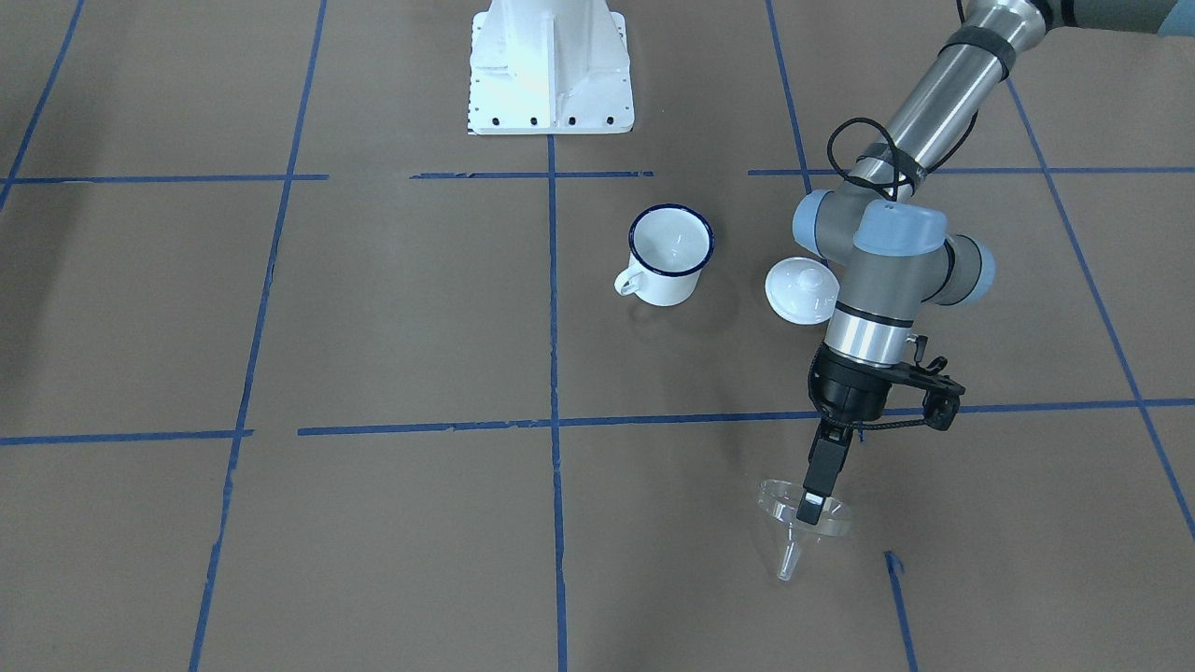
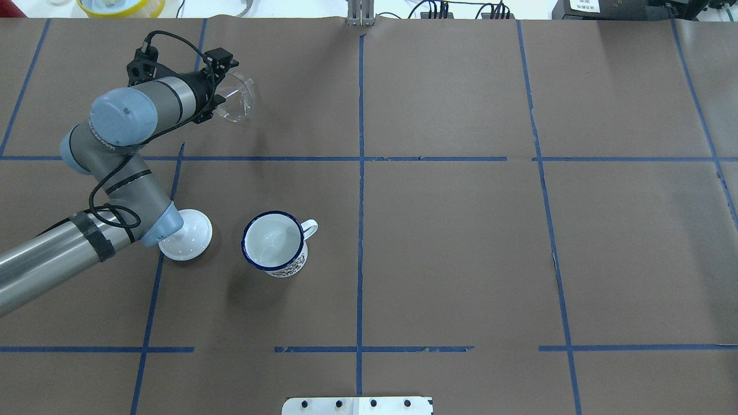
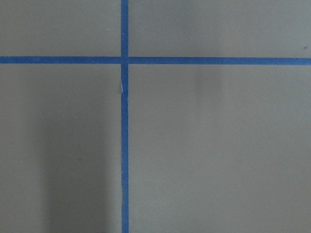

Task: Place funnel on cup
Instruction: 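Close the left gripper on the funnel's stem and lift it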

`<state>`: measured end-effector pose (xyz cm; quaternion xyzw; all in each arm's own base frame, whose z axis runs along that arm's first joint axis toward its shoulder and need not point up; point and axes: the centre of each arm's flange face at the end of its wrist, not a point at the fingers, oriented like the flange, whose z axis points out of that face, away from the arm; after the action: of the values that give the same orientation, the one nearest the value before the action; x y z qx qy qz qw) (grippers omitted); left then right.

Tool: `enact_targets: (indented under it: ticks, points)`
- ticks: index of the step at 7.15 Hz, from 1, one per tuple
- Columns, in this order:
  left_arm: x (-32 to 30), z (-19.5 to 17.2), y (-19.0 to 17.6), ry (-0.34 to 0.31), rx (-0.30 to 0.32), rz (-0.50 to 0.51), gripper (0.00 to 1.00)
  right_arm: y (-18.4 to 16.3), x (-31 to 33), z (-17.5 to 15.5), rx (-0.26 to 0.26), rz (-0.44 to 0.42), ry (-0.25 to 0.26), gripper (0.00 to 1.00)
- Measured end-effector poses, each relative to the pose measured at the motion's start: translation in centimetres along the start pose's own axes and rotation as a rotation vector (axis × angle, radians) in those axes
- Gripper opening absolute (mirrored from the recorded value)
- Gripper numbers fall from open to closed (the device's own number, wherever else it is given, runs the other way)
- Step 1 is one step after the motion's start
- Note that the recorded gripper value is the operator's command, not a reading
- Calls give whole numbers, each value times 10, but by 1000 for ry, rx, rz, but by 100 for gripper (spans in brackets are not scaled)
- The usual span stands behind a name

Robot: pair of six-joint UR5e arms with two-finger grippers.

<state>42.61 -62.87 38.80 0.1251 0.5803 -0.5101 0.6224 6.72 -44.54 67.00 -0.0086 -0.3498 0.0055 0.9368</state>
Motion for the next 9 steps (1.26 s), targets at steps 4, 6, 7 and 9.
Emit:
enact_targets:
  ticks: [4, 6, 7, 9]
  points:
    - [3, 13, -3, 10, 0, -3, 0, 0, 0, 0, 0, 0, 0, 100]
    - [8, 12, -9, 16, 6, -5, 0, 0, 0, 0, 0, 0, 0, 100]
    - [15, 9, -14, 28, 10, -9, 0, 0, 0, 0, 0, 0, 0, 100]
    - [53, -14, -17, 88, -25, -24, 0, 0, 0, 0, 0, 0, 0, 100]
